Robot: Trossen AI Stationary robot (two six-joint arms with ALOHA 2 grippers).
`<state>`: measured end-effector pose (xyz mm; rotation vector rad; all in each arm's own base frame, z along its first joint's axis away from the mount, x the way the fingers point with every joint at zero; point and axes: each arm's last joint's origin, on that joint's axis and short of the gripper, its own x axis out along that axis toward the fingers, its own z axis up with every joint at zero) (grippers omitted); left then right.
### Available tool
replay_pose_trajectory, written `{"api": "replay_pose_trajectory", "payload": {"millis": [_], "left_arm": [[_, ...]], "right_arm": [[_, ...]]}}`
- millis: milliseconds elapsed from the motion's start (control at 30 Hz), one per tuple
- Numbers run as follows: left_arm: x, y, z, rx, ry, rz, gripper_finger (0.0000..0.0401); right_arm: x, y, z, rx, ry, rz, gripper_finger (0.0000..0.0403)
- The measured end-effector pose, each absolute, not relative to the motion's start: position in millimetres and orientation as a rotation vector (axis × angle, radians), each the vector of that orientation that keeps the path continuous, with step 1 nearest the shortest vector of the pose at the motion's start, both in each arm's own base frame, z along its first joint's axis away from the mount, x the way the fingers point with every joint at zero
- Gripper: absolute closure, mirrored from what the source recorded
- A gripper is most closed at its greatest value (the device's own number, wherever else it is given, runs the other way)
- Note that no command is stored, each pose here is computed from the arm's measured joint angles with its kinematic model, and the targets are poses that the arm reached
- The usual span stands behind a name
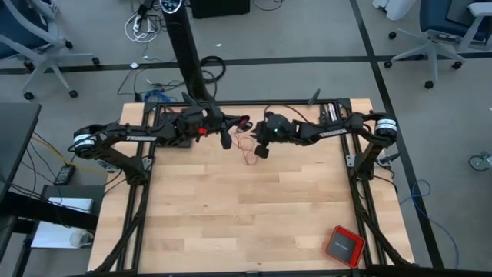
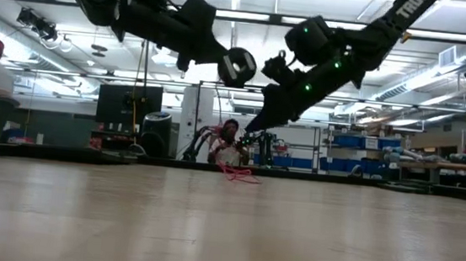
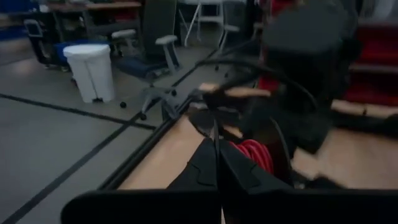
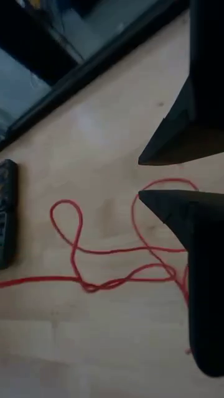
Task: Coil cords
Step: Coil the red wire onto the spool
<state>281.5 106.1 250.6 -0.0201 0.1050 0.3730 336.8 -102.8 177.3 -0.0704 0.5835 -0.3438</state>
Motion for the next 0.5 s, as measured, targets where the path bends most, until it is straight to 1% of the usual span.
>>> {"api": "replay_pose_trajectory", "payload": {"millis": [67, 167, 267, 400, 500], "left_arm": [[281, 107, 248, 0.005, 0.137, 0.382, 0.0401], [281, 107, 245, 0.036, 0.173, 0.396, 0.0401], [280, 108, 244, 0.050, 0.191, 0.439, 0.0401], [279, 107, 241, 0.052, 0.227, 0.446, 0.0401], [279, 109, 241, 0.081, 0.230, 0.497, 0.0401]], "right_arm": [[333, -109, 174, -0.033, 0.559, -0.282, 0.0331], [329, -111, 172, 0.020, 0.467, -0.150, 0.0330], [324, -111, 167, 0.075, 0.405, -0.155, 0.0330], [318, -110, 161, 0.074, 0.373, -0.157, 0.0331], [316, -109, 161, 0.071, 0.357, -0.153, 0.0330]]}}
